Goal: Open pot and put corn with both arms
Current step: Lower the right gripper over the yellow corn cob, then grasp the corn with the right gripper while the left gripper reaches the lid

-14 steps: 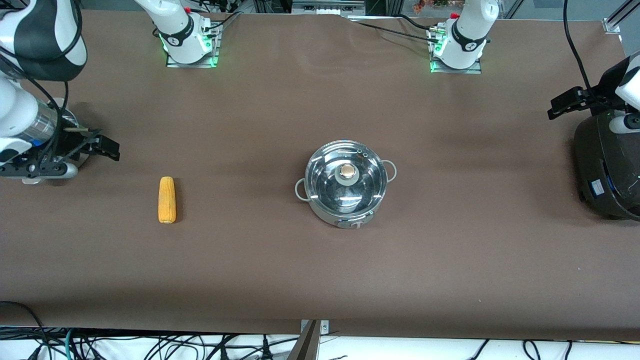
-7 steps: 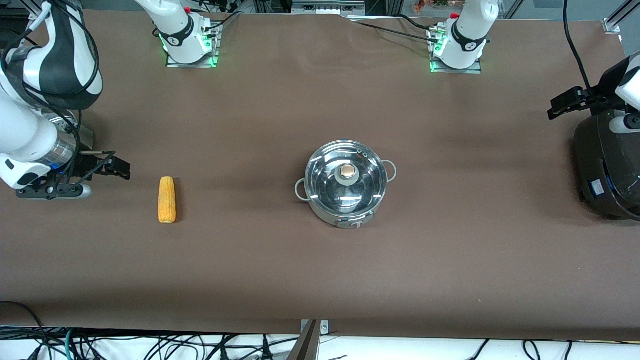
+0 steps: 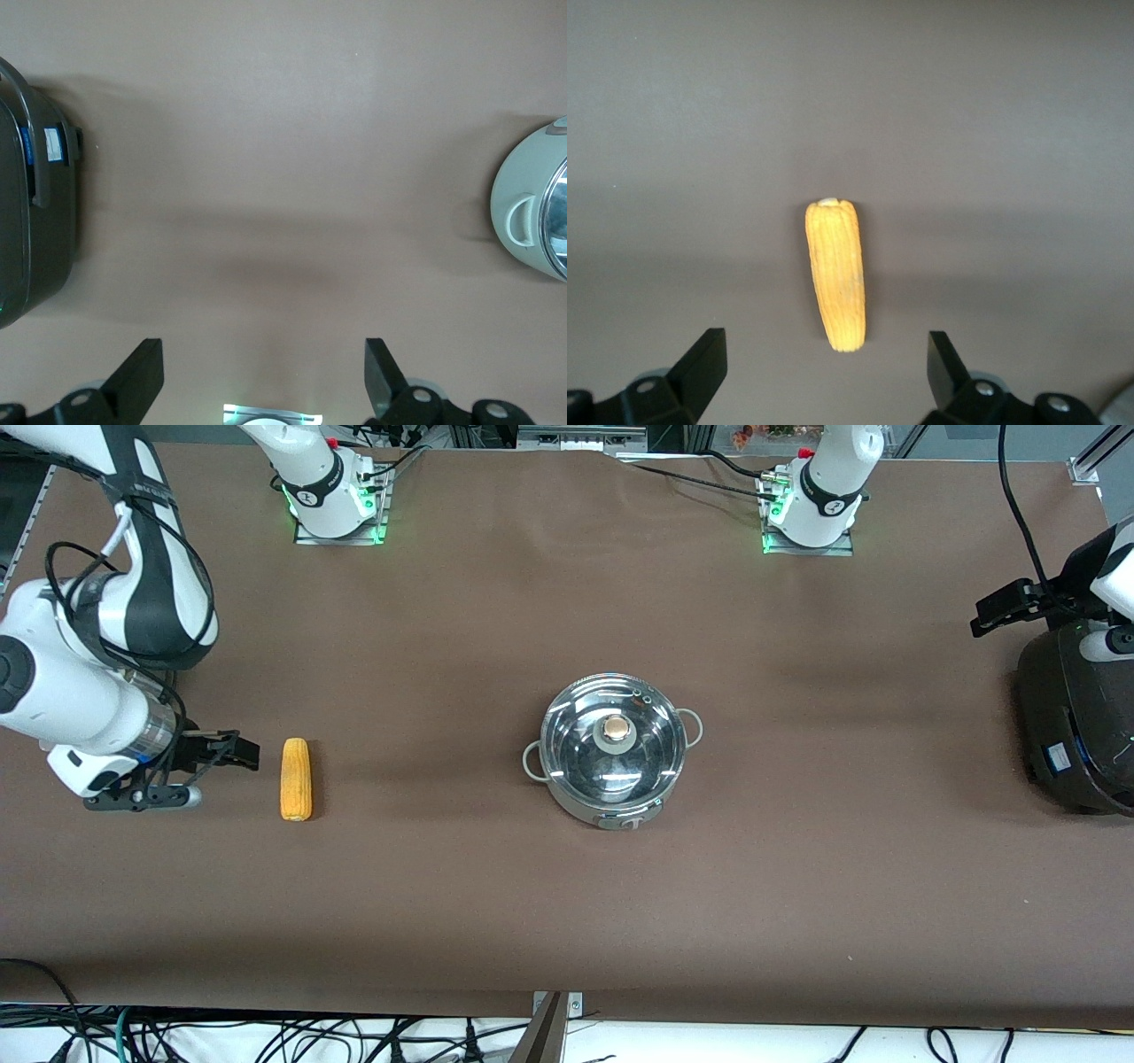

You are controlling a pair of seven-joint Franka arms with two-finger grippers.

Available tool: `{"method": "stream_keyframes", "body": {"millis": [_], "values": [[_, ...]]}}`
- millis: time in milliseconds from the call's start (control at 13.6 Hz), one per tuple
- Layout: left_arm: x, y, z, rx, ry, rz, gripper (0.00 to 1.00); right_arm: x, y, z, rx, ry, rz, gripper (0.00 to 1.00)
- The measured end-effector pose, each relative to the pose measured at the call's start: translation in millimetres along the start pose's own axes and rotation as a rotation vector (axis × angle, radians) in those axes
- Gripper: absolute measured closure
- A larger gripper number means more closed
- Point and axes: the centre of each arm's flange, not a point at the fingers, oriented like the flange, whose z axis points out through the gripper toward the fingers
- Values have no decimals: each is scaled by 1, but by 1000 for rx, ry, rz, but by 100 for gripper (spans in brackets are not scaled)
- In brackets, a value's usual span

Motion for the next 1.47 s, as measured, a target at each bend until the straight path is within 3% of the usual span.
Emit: {"method": "stream_keyframes", "body": {"millis": [366,659,1099,1466], "values": [[0,0,0,0,0,0,0,15,-15,64,14,-1,-23,0],[0,0,0,0,0,0,0,17,-15,80,17,-1,-22,0],[0,0,0,0,0,0,0,5,-14,119,19,-5,-19,0],[4,0,5,1,-9,5,0,-13,-4,152,20,32,-26,0]]}}
